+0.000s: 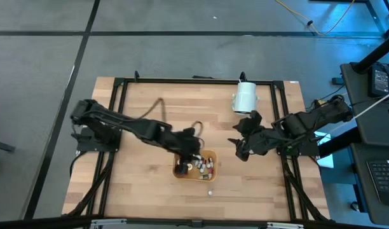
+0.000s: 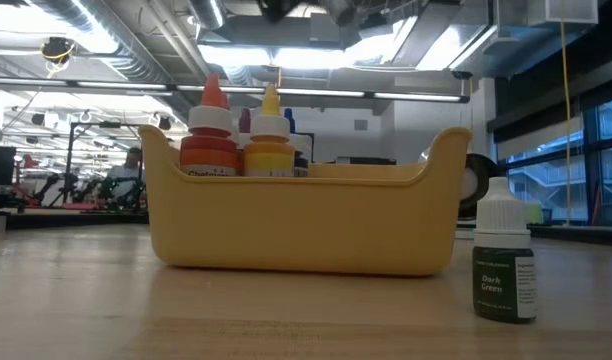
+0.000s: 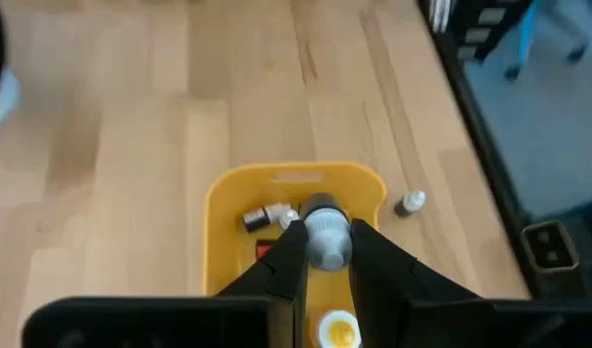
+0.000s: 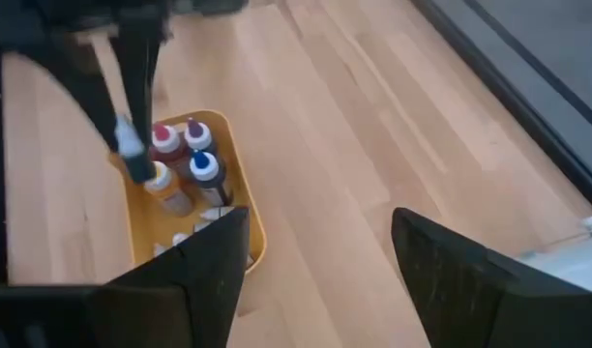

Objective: Pick & Place food coloring
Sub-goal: Put the small black food coloring bottle in the yellow bin

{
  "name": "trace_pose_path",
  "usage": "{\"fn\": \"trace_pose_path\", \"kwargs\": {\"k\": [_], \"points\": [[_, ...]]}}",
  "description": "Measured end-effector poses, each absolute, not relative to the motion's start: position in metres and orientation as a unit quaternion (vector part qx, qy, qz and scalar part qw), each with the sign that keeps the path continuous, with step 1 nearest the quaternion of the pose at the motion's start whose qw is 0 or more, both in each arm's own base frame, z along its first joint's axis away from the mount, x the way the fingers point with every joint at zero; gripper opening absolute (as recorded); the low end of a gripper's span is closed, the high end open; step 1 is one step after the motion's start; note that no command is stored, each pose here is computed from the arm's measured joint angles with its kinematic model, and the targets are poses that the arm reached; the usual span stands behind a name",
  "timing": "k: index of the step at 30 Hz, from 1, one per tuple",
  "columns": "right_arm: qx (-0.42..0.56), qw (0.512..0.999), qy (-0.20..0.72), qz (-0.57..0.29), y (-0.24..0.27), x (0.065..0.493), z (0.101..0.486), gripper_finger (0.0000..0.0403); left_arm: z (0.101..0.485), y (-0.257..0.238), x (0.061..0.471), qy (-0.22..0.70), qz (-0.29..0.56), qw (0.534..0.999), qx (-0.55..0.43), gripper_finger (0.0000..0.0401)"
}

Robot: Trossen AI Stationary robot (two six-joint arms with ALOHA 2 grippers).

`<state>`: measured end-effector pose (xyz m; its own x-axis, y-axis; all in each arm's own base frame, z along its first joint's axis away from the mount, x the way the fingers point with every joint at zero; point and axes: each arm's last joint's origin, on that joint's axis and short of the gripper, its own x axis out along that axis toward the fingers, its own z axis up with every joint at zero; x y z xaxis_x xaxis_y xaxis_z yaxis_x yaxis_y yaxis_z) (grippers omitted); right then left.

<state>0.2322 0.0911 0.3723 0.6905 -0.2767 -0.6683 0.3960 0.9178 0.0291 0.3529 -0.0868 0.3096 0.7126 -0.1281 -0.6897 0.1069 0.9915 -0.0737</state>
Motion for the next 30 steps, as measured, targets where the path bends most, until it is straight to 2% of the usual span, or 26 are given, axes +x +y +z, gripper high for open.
{"fn": "trace_pose_path", "kwargs": {"k": [8, 14, 22, 30], "points": [[0.063, 0.907, 0.371, -0.190, 0.094, 0.239, 0.363, 0.0255, 0.283, -0.101, 0.394, 0.470, -0.070, 0.880, 0.009, 0.0052], [0.038, 0.892, 0.405, -0.199, 0.097, 0.245, 0.350, 0.0255, 0.255, -0.122, 0.414, 0.491, -0.086, 0.866, 0.026, 0.0052], [0.012, 0.875, 0.437, -0.207, 0.101, 0.254, 0.336, 0.0255, 0.222, -0.141, 0.425, 0.525, -0.091, 0.845, 0.044, 0.0053], [0.004, 0.870, 0.447, -0.209, 0.102, 0.257, 0.331, 0.0255, 0.197, -0.141, 0.430, 0.549, -0.059, 0.832, 0.052, 0.0053]]}}
